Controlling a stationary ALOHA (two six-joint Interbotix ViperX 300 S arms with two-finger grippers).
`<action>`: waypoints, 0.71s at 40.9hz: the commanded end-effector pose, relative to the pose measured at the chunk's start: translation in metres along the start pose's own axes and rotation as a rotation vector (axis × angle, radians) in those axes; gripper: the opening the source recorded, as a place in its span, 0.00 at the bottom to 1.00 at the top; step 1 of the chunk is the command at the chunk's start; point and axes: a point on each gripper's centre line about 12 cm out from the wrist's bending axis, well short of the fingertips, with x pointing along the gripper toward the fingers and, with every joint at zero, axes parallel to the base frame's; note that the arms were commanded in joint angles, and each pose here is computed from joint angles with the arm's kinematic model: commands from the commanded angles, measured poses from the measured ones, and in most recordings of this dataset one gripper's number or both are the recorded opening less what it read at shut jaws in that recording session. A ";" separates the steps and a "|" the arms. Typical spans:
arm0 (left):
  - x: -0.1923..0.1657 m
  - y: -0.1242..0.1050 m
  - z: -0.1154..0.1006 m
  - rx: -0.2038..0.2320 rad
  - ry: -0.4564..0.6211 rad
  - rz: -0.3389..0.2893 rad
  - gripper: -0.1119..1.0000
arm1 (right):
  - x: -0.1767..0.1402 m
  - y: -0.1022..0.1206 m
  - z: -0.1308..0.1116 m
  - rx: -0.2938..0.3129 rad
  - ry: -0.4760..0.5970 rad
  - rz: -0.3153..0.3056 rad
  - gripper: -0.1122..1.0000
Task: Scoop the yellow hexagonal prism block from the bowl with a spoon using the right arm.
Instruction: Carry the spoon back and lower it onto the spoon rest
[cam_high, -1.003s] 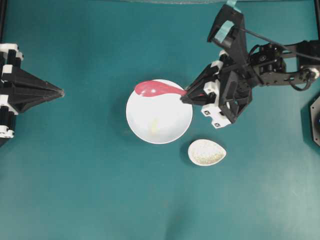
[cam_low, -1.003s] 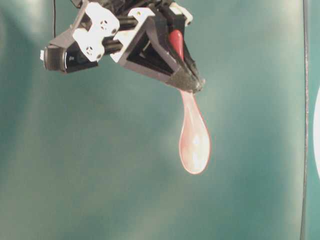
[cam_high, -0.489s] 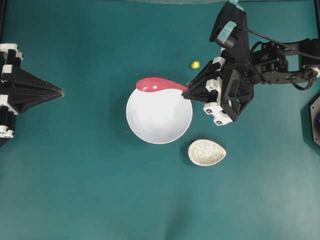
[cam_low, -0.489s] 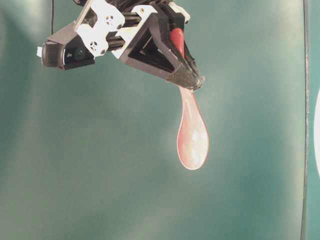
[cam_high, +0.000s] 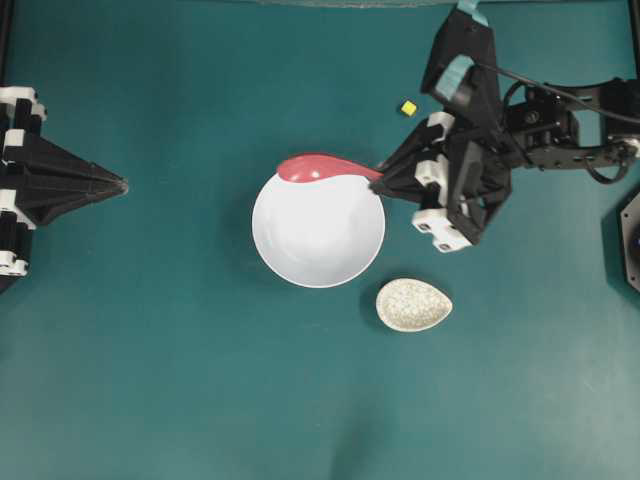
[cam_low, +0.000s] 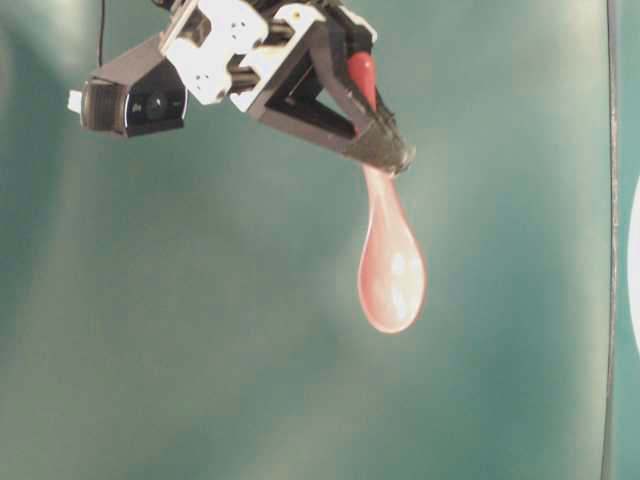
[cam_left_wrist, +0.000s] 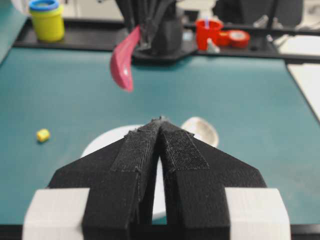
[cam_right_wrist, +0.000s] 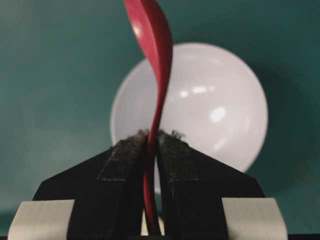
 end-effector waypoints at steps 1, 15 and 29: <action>0.002 -0.001 0.012 0.000 -0.032 -0.003 0.09 | -0.014 0.008 -0.001 -0.047 -0.028 0.020 0.19; 0.002 -0.001 0.012 0.001 -0.032 -0.003 0.09 | -0.023 0.016 -0.049 -0.107 -0.041 0.082 0.18; 0.002 -0.001 0.012 0.001 -0.031 -0.003 0.09 | -0.010 0.014 -0.111 -0.083 -0.052 0.142 0.18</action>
